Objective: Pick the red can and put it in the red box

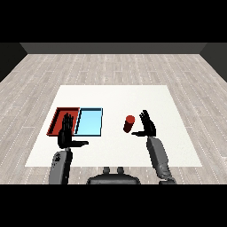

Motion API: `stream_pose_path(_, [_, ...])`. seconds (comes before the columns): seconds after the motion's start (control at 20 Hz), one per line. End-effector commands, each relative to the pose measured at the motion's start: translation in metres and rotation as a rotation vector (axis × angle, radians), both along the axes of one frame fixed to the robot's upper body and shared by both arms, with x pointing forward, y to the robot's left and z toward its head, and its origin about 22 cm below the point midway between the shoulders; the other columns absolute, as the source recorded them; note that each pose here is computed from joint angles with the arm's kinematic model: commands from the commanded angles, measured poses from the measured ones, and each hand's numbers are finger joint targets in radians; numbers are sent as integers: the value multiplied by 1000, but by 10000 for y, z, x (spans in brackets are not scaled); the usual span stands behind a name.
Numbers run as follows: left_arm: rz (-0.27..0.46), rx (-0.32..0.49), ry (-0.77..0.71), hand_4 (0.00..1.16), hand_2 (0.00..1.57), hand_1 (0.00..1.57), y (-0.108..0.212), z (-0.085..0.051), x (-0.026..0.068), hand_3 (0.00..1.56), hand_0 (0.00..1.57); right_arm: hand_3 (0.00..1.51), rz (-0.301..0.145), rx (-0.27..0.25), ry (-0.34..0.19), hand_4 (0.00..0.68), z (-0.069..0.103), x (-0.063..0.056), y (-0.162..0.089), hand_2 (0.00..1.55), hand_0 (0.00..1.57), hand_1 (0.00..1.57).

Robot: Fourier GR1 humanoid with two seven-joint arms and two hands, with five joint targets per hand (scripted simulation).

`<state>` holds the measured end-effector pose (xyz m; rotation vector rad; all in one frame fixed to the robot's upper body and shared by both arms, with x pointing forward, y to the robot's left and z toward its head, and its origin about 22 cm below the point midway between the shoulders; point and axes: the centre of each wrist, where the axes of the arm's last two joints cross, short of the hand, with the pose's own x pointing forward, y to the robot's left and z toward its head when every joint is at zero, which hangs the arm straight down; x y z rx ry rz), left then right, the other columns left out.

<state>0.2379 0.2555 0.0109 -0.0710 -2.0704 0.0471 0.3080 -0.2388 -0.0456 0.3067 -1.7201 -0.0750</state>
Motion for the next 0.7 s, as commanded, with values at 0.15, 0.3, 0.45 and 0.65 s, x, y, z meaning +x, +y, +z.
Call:
stream_pose_path(0.15, [19, -5, 1, 0, 0, 0, -47, 17, -87, 0, 0, 0, 8, 35, 30, 0, -135, 192, 212, 0, 0, 0])
stream_pose_path(0.3, [6, 4, -7, 0, 0, 0, -131, 102, -36, 0, 0, 0, 4, 46, 20, 0, -71, 102, 215, 0, 0, 0])
stream_pose_path(0.45, [9, -11, -2, 0, 0, 0, -202, 140, -33, 0, 0, 0, 8, 55, 33, 0, -100, 185, 214, 0, 0, 0])
stream_pose_path(0.65, [-32, -27, 1, 0, 0, 0, 41, -12, 51, 0, 0, 0, 29, 46, 53, 0, -16, 281, 229, 0, 0, 0])
